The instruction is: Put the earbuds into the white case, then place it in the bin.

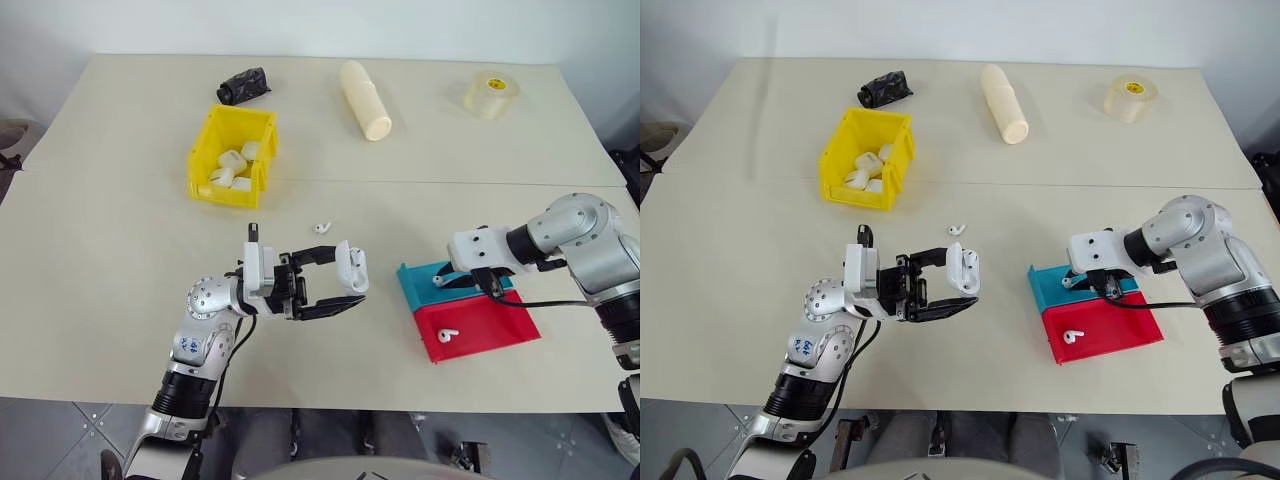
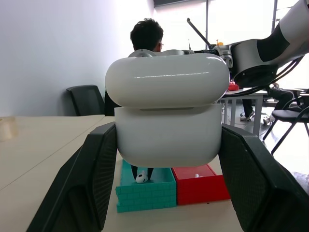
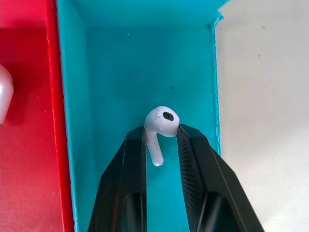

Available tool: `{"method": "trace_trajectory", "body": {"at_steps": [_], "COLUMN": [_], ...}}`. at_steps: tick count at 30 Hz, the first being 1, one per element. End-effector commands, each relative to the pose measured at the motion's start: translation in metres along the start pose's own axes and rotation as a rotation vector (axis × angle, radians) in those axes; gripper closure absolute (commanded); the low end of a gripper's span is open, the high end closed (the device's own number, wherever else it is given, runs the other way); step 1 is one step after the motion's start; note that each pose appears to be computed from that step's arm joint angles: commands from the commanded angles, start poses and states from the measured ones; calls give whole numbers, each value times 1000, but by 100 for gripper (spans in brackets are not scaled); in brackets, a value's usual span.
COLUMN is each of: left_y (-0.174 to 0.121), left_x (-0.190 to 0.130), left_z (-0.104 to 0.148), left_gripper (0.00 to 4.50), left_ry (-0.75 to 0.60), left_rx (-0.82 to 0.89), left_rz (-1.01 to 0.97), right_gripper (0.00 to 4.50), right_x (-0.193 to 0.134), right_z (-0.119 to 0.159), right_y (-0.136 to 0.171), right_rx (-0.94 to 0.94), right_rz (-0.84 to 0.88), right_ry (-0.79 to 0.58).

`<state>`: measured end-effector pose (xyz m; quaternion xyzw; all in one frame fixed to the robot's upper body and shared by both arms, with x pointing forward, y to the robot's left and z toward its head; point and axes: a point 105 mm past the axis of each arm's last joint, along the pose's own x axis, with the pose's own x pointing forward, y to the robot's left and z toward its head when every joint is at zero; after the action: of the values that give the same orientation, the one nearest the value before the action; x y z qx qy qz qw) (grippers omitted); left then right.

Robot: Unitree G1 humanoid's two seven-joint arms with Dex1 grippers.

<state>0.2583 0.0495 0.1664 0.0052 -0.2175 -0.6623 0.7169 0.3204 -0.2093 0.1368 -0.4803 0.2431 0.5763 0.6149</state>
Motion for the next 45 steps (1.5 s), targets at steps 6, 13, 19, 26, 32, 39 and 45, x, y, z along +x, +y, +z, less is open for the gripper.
{"method": "trace_trajectory", "body": {"at_steps": [6,13,19,26,32,39,45], "left_y": [-2,-1,-1,-1,-2,-2,0], "left_x": [2,2,3,3,4,3,2], "left_z": [8,9,8,8,8,8,8], "left_gripper": [172,172,172,172,172,172,172], "left_ry": [-21,-23,-24,-24,-26,-23,-19], "left_rx": [34,35,34,34,32,29,28], "left_rz": [-14,-10,-10,-9,-8,-10,-16], "right_gripper": [266,266,266,266,352,399,399], "right_x": [-5,-2,3,6,12,7,-22], "right_z": [-3,8,11,13,16,16,30], "right_y": [2,0,0,2,8,6,-2], "right_rx": [-3,-30,-41,-49,-38,-25,52], "right_rz": [13,8,16,34,62,23,-88], "right_ry": [71,86,98,112,91,74,-144]}}
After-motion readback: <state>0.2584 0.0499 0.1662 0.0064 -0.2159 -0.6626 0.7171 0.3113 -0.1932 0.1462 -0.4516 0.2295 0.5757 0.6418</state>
